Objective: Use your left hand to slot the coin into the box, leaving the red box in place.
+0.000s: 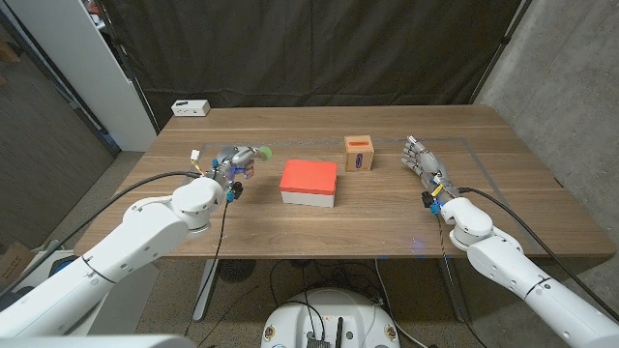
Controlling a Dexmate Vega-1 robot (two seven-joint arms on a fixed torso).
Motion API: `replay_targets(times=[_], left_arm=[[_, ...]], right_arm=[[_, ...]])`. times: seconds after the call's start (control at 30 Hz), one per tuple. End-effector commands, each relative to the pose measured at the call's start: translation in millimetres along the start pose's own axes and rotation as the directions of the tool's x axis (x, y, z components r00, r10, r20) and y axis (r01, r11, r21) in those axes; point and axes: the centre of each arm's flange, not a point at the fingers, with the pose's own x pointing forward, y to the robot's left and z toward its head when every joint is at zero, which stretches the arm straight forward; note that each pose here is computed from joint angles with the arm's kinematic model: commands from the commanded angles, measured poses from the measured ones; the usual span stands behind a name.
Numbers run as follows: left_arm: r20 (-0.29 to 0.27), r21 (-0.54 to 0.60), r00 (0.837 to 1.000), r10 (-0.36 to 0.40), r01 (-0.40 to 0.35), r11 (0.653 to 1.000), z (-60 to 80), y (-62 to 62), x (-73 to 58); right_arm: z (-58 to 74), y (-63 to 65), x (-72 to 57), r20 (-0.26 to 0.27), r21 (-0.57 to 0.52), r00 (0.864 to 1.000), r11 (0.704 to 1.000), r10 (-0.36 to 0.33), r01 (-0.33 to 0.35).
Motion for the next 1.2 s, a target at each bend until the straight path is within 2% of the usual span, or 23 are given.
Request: replay_targets(times=[0.03, 0.3, 0.4, 0.6, 0.8, 0.97, 1.07, 1.13, 1.2], left_arm=[[0.050, 0.067, 0.999, -0.011, 0.008, 0.998, 25.8, 1.1, 8.6], [0.096, 0.091, 0.995, 0.001, -0.009, 0.996, 39.7, -3.1, 10.7], [0.143, 0.080, 0.989, -0.018, 0.007, 0.997, 45.0, -1.6, 15.5], [0.274, 0.083, 0.961, -0.029, 0.006, 0.997, 55.2, 1.2, 25.7], [0.361, 0.126, 0.930, -0.075, 0.031, 0.992, 65.9, -1.0, 39.1], [0.398, 0.188, 0.908, -0.133, 0.061, 0.980, 80.6, 2.1, 44.4], [0.402, 0.222, 0.897, -0.185, 0.101, 0.970, 88.5, 4.2, 50.4], [0.388, 0.244, 0.901, -0.195, 0.104, 0.964, 93.7, 5.1, 52.5], [0.363, 0.263, 0.917, -0.166, 0.071, 0.962, 98.6, 4.2, 51.7]], right_arm=[[-1.2, 0.5, -2.9, 0.020, 0.015, 1.000, 1.000, 0.005, -0.005], [2.7, -4.8, -8.5, 0.053, 0.031, 0.999, 0.999, 0.008, -0.009], [6.8, -6.4, -11.2, 0.066, 0.035, 0.998, 0.999, 0.004, -0.006], [8.7, -8.2, -13.2, 0.085, 0.044, 0.996, 0.999, 0.028, -0.032], [7.8, -11.1, -13.3, 0.108, 0.077, 0.993, 0.996, 0.046, -0.055], [9.7, -9.0, -10.2, 0.109, 0.086, 0.993, 0.995, 0.045, -0.055], [10.5, -7.3, -7.4, 0.113, 0.073, 0.993, 0.996, 0.040, -0.048], [10.6, -6.0, -5.7, 0.111, 0.070, 0.993, 0.997, 0.037, -0.045], [10.4, -5.2, -4.3, 0.108, 0.058, 0.993, 0.997, 0.037, -0.044]])
